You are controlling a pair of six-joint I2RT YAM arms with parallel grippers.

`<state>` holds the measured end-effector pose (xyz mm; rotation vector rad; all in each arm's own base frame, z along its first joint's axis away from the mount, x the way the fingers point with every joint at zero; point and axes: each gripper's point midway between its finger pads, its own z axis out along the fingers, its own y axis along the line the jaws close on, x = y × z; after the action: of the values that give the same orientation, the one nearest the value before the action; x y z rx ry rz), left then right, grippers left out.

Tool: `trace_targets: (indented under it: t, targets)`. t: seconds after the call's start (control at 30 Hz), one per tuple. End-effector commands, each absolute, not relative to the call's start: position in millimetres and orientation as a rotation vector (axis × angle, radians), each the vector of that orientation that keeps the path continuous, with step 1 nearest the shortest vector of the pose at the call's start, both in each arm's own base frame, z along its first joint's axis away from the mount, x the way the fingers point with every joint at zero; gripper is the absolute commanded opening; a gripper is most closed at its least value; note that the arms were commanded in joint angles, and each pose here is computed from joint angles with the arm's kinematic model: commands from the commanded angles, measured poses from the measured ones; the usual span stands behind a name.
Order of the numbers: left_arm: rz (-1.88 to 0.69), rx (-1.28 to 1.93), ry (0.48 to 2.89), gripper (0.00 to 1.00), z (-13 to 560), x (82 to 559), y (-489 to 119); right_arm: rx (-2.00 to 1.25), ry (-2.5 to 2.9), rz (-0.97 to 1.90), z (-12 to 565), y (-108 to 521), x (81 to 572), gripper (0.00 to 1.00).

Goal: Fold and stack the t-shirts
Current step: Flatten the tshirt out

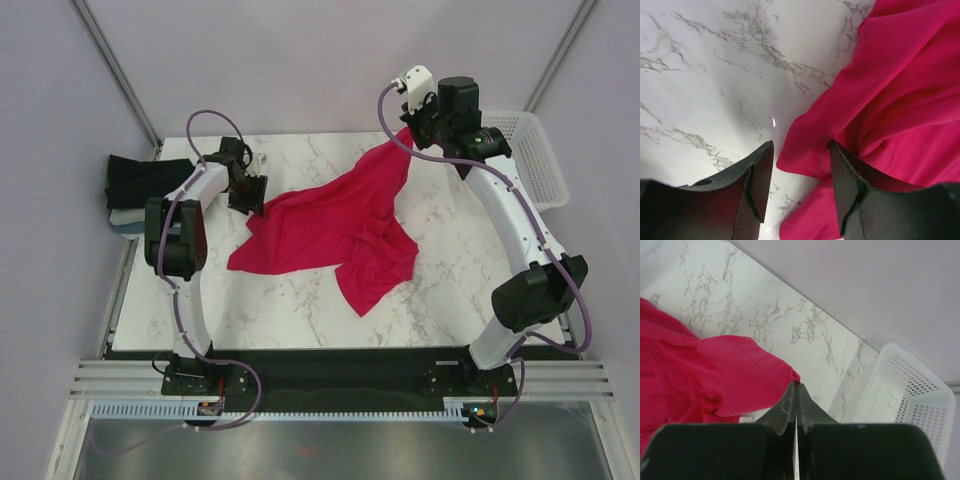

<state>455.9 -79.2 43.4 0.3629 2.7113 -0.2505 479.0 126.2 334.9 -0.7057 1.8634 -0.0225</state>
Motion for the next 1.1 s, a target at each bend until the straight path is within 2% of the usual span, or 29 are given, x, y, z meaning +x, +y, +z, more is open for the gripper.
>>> trace_targets:
  t: [0.0, 0.37, 1.07]
  targets:
    - [-0.225, 0.409, 2.622, 0.55, 71, 475, -76, -0.668, 1.802, -0.048, 362, 119, 472, 0.0]
    - [-0.349, 0.314, 2.649, 0.54, 65, 464, -46, -0.667, 1.817, -0.048, 355, 117, 475, 0.0]
    - [-0.561, 0.346, 2.757, 0.53, 32, 430, -66, -0.661, 1.828, -0.06, 351, 112, 479, 0.0]
